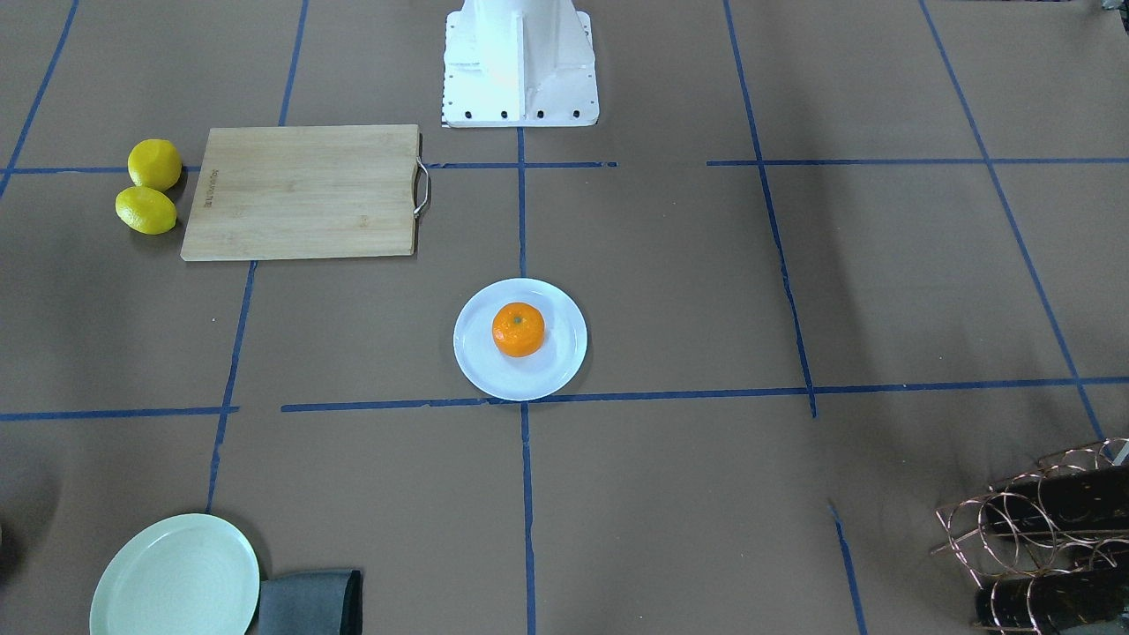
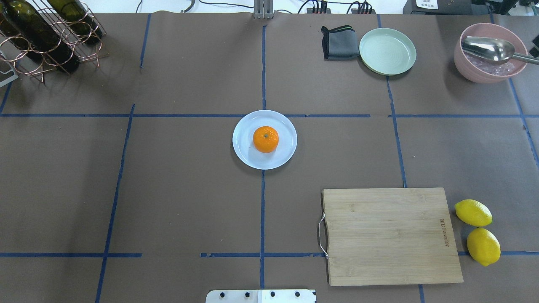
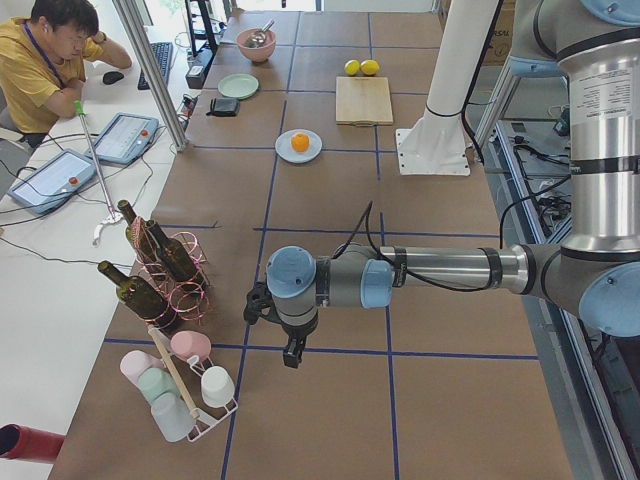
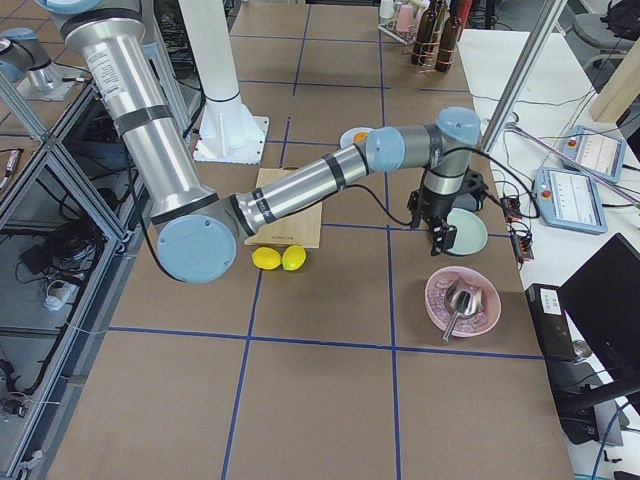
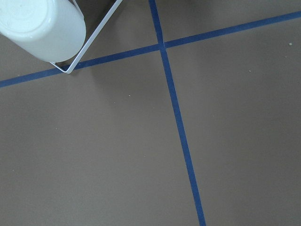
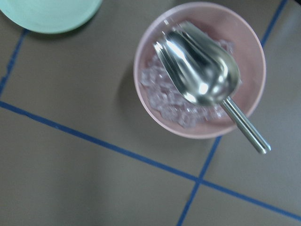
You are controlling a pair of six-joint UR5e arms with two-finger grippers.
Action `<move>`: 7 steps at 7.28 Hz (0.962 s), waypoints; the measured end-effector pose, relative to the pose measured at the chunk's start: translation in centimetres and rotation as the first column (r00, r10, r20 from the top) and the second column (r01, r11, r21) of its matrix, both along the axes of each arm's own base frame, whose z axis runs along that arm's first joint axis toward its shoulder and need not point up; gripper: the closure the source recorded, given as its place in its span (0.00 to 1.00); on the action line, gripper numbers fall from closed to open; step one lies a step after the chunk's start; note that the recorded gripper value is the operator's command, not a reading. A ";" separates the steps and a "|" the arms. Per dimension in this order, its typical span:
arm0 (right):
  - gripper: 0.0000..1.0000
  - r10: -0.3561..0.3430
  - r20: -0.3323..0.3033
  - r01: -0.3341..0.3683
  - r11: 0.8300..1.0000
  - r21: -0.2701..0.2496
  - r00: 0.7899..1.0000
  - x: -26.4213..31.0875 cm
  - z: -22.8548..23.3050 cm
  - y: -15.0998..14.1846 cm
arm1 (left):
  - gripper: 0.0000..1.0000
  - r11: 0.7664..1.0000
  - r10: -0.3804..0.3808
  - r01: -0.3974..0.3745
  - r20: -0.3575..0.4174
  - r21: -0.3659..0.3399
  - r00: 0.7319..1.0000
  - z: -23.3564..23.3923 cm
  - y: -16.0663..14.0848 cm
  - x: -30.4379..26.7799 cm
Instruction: Pick orange to plate
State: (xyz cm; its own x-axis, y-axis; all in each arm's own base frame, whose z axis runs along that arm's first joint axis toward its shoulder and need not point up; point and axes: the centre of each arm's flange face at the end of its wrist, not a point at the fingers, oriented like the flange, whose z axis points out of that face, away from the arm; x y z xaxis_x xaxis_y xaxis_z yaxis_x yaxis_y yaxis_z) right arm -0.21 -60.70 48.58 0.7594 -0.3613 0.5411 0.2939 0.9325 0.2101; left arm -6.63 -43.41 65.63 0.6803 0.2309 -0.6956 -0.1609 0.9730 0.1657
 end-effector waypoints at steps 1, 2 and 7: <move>0.00 0.027 0.007 -0.027 0.999 -0.047 1.000 2.4 5.7 3.5 | 0.00 1.000 -0.001 0.001 -0.001 0.000 1.000 -0.1 0.0 0.0; 0.00 0.045 0.012 -0.044 0.996 -0.073 0.999 3.7 10.4 6.9 | 0.00 1.000 -0.002 0.002 -0.002 0.003 1.000 -0.2 0.1 -0.1; 0.00 0.064 0.061 -0.056 0.992 -0.115 0.996 4.3 16.4 12.5 | 0.00 1.000 0.002 -0.002 0.005 0.030 1.000 -1.1 0.3 -0.2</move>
